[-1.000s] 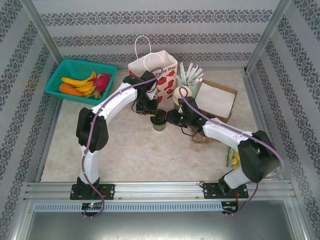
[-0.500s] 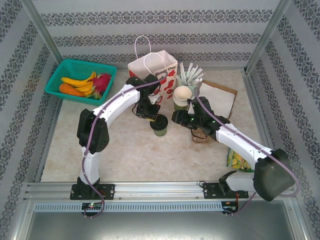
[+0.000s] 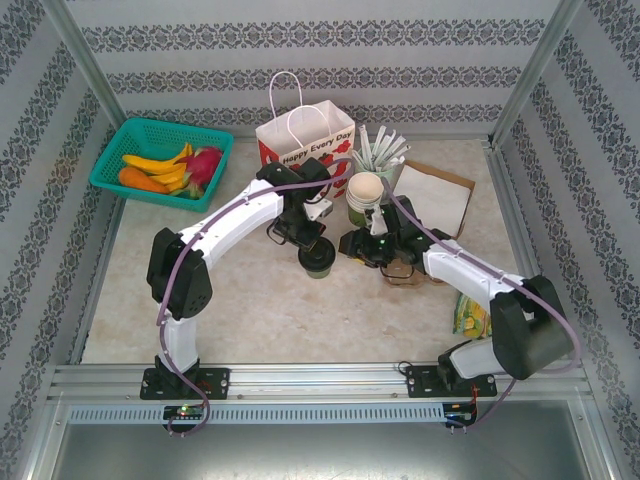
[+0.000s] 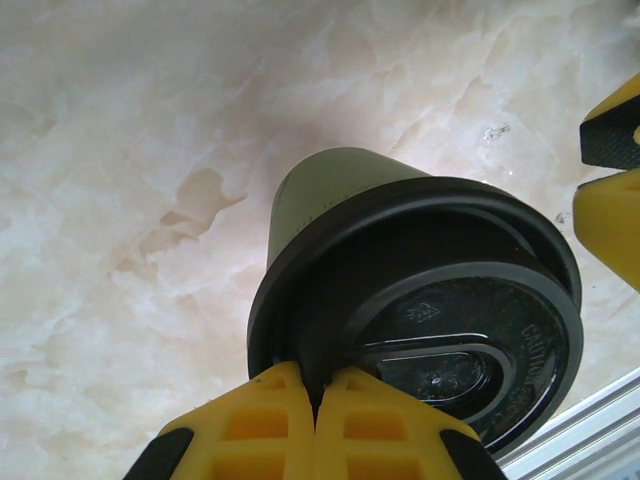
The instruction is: Pack the takeout coffee
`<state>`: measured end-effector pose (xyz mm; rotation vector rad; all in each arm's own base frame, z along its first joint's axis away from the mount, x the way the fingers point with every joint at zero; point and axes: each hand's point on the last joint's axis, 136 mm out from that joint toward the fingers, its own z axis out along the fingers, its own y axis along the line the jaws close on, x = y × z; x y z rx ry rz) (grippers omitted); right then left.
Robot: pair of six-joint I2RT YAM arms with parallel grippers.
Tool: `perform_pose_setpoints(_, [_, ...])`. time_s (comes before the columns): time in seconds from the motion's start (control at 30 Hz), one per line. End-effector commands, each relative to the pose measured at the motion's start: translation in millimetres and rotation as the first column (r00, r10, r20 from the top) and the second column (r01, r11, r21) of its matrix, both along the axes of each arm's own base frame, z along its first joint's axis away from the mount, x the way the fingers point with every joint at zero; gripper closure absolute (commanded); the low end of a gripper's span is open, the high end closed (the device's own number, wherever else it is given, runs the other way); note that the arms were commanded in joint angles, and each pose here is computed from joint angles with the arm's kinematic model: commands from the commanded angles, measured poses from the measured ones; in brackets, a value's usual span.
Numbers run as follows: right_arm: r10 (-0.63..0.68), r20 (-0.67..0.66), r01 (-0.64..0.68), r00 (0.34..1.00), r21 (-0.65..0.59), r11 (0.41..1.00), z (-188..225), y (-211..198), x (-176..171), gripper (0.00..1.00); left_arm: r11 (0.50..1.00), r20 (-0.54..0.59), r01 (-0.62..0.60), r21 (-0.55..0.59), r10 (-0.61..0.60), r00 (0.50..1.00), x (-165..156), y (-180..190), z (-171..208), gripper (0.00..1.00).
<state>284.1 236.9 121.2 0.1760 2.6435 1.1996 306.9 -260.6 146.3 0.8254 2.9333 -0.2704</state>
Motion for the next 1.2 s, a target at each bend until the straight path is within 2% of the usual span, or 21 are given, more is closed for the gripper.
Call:
perform_pose_setpoints(0.0, [0.031, -0.01, -0.03, 0.999, 0.061, 0.998, 3, 8, -1, 0.57, 0.999, 0.017, 0.043, 0.015, -0.043, 0.999, -1, 0, -4, 1.0])
perform_pose_setpoints(0.47, [0.05, -0.028, -0.048, 0.998, 0.078, 0.996, -8, 19, 1, 0.61, 1.0, -0.022, 0.027, 0.009, -0.027, 0.999, -3, -5, -27, 1.0])
perform_pose_setpoints(0.77, [0.018, -0.117, -0.026, 0.993, -0.069, 0.997, -53, 15, -6, 0.68, 0.999, -0.077, 0.004, -0.044, -0.008, 0.997, -10, -18, -43, 1.0])
perform_pose_setpoints(1.0, [0.052, -0.125, -0.06, 0.991, -0.063, 0.996, -62, 39, -1, 0.66, 0.995, -0.087, -0.007, -0.095, -0.001, 0.996, -12, -34, -48, 1.0])
perform_pose_setpoints(1.17, [0.026, -0.125, -0.033, 0.992, -0.051, 0.998, -64, 45, 6, 0.63, 0.992, -0.071, -0.006, -0.122, -0.003, 0.997, -10, -41, -45, 1.0])
